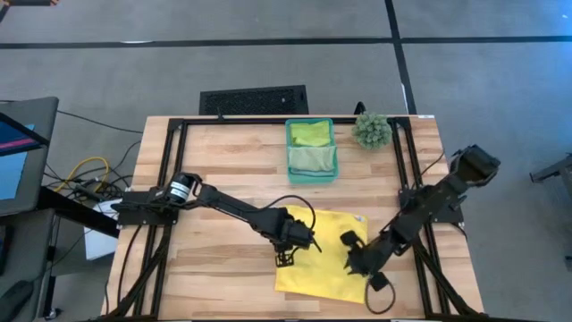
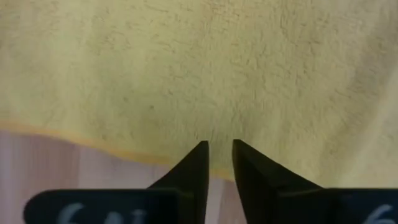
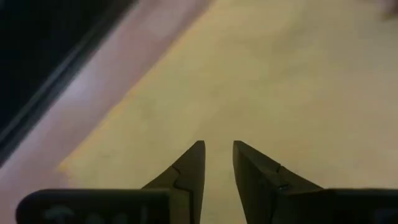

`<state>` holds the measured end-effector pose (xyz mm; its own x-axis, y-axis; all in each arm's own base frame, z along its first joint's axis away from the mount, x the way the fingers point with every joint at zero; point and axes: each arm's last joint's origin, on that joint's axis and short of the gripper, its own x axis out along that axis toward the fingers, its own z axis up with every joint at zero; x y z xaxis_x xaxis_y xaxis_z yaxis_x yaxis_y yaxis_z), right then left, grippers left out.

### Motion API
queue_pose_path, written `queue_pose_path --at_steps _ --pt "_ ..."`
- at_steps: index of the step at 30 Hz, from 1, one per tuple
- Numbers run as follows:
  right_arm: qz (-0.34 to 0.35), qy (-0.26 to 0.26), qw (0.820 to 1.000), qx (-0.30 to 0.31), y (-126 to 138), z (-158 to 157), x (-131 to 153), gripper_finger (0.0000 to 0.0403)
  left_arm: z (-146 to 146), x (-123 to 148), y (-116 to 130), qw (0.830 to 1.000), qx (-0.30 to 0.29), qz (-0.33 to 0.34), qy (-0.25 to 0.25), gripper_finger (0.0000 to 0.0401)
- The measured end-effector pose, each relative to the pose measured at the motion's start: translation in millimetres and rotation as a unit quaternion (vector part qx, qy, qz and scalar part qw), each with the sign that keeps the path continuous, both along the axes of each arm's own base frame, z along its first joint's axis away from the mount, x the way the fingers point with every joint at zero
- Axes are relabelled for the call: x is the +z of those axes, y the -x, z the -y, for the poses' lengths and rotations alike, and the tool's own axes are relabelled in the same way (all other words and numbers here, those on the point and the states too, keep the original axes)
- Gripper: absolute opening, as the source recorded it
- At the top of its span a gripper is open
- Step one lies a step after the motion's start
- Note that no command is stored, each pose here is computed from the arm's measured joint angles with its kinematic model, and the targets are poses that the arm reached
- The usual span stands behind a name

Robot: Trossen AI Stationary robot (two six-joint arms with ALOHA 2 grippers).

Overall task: Fold microfiber towels
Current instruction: Fold the yellow microfiber cloth

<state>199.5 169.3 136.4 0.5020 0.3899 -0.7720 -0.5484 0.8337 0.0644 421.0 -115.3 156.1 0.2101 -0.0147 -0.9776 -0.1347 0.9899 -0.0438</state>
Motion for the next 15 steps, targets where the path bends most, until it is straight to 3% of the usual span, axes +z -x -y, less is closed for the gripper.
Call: queue_pose_path --at_steps 2,5,8,10,15 --pt "0.026 0.013 0.999 -0.04 4.0 2.7 11.1 0.0107 0.5 4.6 -1.9 1.0 -0.006 0.016 -0.022 0.0049" --pt "0.049 0.049 0.986 -0.153 6.2 17.2 20.2 0.0107 -1.7 10.7 -7.7 0.991 -0.012 0.06 -0.117 0.0035" --pt "0.043 0.073 0.963 -0.255 7.3 36.3 22.7 0.0107 -17.9 12.3 -18.1 0.97 0.066 0.118 -0.201 0.0021" --pt "0.024 0.077 0.955 -0.286 7.6 48.5 14.8 0.0103 -37.2 8.1 -23.1 0.967 0.111 0.13 -0.188 0.001" --pt "0.014 0.07 0.935 -0.348 3.2 77.6 -11.8 0.0077 -72.0 -19.7 -21.5 0.972 0.155 0.125 -0.128 0.0004"
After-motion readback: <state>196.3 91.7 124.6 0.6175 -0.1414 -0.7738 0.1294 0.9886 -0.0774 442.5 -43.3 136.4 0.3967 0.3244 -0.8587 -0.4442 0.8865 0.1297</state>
